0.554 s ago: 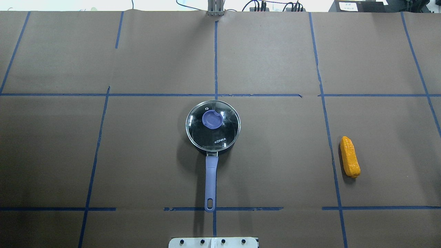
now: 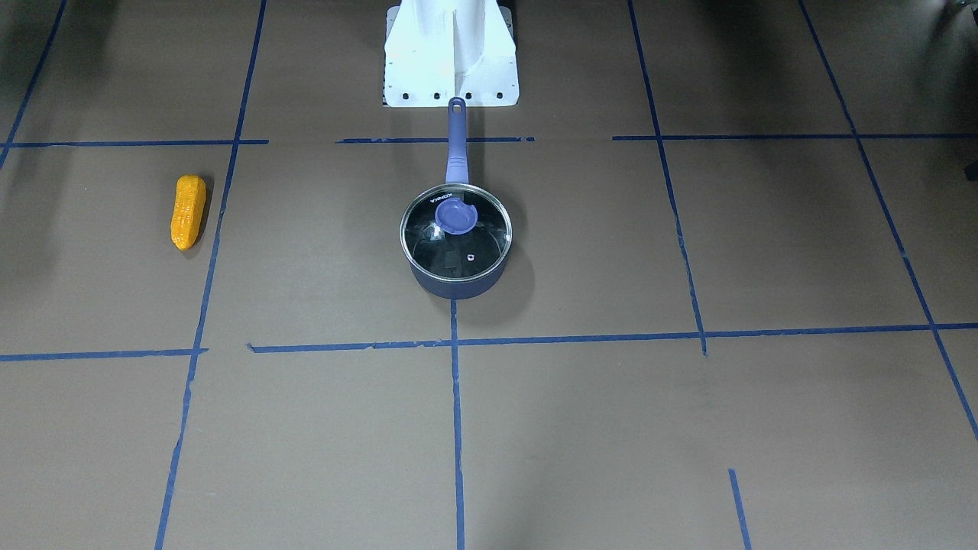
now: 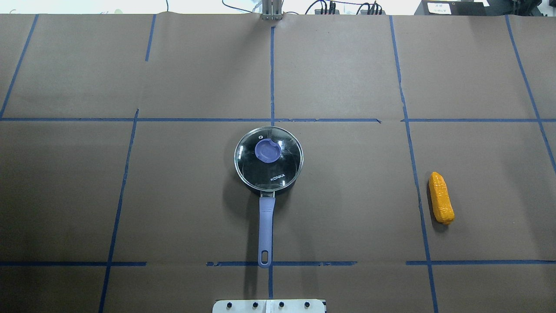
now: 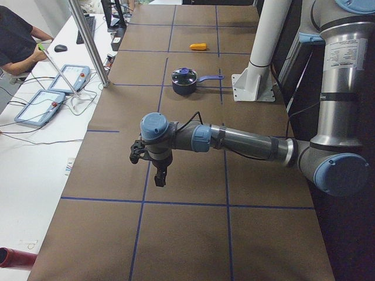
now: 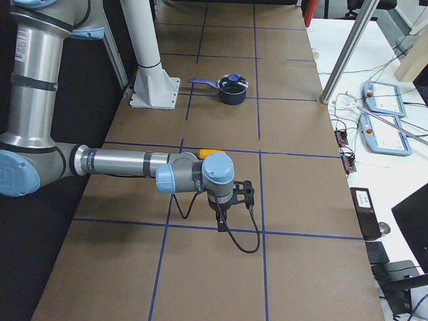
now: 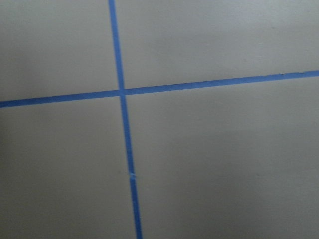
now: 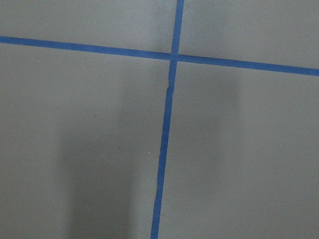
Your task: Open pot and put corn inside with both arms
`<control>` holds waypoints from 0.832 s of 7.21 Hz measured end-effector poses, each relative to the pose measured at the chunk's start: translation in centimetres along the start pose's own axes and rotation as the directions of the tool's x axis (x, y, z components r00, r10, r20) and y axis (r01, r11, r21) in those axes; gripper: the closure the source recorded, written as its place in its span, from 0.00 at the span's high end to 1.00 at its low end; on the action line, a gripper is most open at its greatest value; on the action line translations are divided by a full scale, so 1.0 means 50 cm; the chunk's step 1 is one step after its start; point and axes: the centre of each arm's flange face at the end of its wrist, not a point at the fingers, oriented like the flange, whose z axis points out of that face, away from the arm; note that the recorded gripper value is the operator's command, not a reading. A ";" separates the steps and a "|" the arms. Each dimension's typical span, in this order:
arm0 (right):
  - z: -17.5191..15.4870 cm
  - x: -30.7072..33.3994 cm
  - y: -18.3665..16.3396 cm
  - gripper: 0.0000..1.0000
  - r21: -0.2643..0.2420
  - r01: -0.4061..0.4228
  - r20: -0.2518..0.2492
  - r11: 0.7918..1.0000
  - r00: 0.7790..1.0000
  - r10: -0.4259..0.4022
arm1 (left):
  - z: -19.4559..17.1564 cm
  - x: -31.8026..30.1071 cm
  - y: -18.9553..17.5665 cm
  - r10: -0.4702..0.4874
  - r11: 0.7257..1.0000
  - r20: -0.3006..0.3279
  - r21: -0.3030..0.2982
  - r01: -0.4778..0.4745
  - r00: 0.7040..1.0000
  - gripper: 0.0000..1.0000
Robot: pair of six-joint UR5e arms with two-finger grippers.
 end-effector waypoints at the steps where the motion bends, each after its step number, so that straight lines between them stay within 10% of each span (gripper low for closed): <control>1: -0.001 0.003 0.002 1.00 -0.007 -0.011 0.001 1.000 1.000 0.011 | 0.004 0.000 -0.001 0.005 1.000 0.003 -0.001 -0.005 1.000 1.00; 6: -0.012 -0.007 0.006 1.00 0.003 -0.004 0.011 1.000 1.000 0.004 | -0.010 0.058 -0.004 0.056 0.998 -0.004 0.015 -0.056 0.998 1.00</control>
